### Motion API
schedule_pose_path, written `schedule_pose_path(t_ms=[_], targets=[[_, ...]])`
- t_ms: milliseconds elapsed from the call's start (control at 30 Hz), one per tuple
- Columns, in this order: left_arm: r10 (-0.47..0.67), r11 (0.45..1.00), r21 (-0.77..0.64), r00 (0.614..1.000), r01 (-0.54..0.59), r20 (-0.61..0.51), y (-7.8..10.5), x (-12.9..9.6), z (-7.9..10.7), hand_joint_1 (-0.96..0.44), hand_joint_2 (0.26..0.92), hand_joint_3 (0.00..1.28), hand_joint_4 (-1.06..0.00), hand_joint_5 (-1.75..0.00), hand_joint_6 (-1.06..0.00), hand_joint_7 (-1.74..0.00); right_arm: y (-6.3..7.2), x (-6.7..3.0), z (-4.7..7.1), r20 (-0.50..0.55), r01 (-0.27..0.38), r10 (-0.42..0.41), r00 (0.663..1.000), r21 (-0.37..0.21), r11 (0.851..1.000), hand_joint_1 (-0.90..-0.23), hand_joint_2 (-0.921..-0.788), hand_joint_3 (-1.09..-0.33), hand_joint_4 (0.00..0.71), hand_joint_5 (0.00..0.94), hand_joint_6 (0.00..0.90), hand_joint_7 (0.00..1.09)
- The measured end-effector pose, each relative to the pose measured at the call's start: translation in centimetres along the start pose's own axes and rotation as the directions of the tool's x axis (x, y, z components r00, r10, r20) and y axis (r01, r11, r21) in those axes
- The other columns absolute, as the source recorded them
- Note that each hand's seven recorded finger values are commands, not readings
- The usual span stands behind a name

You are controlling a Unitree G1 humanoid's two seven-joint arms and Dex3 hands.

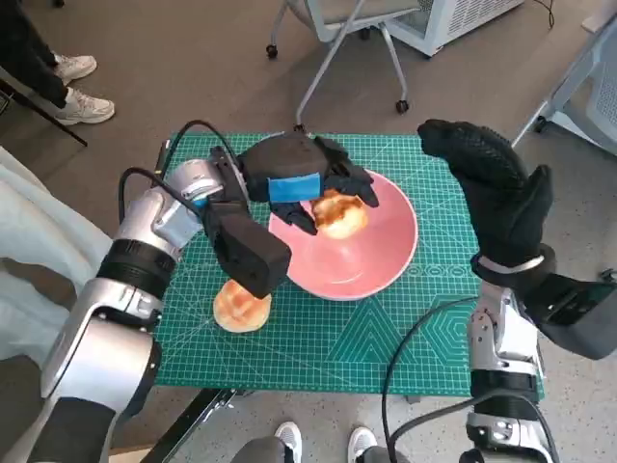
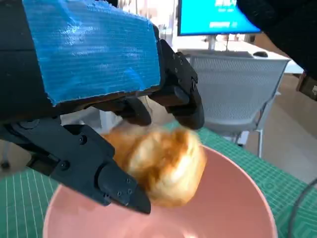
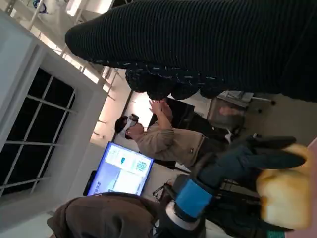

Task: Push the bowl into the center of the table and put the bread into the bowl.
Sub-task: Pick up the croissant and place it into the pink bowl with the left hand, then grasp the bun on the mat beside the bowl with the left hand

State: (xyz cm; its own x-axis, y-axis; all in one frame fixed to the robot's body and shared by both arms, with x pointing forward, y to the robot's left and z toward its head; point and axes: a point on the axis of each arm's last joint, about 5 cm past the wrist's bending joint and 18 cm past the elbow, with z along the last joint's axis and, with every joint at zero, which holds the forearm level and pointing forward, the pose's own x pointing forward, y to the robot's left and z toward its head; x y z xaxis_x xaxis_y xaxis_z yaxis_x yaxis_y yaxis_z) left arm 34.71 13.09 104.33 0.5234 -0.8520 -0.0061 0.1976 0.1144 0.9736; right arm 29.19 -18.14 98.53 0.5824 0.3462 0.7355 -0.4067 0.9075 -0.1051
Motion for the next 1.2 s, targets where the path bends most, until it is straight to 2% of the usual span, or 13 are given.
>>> schedule_pose_path(t_ms=[300, 500, 900, 1200], targets=[[0.023, 0.999, -0.046, 0.999, -0.022, 0.024, 0.9, -1.0, 0.2, -0.3, 0.834, 0.0, -0.25, 0.0, -0.38, 0.0, 0.1, 0.05, -0.1, -0.002, -0.006, 0.006, 1.0, 0.0, 1.0, -0.685, -0.921, -0.707, 0.179, 0.0, 0.043, 0.53], [0.042, 0.999, -0.028, 0.999, -0.042, 0.006, 1.9, -2.9, 0.4, -0.32, 0.827, 0.0, -0.19, 0.0, -0.31, 0.0, 0.2, 0.07, -0.1, -0.002, -0.007, 0.007, 1.0, 0.004, 1.0, -0.679, -0.921, -0.71, 0.178, 0.0, 0.038, 0.53], [0.11, 0.994, 0.016, 0.994, -0.11, -0.022, 3.0, -8.4, 2.1, -0.34, 0.783, 0.0, -0.22, -0.02, -0.35, -0.03, 0.4, 0.22, -0.2, -0.006, -0.018, 0.018, 1.0, 0.013, 1.0, -0.68, -0.921, -0.714, 0.176, 0.0, 0.033, 0.53], [0.122, 0.993, 0.013, 0.991, -0.121, -0.057, 2.1, -12.6, 2.5, -0.39, 0.788, 0.0, -0.26, -0.02, -0.39, -0.05, 0.5, 0.38, -0.1, -0.007, -0.024, 0.024, 1.0, 0.02, 1.0, -0.688, -0.921, -0.716, 0.18, 0.002, 0.027, 0.54]])
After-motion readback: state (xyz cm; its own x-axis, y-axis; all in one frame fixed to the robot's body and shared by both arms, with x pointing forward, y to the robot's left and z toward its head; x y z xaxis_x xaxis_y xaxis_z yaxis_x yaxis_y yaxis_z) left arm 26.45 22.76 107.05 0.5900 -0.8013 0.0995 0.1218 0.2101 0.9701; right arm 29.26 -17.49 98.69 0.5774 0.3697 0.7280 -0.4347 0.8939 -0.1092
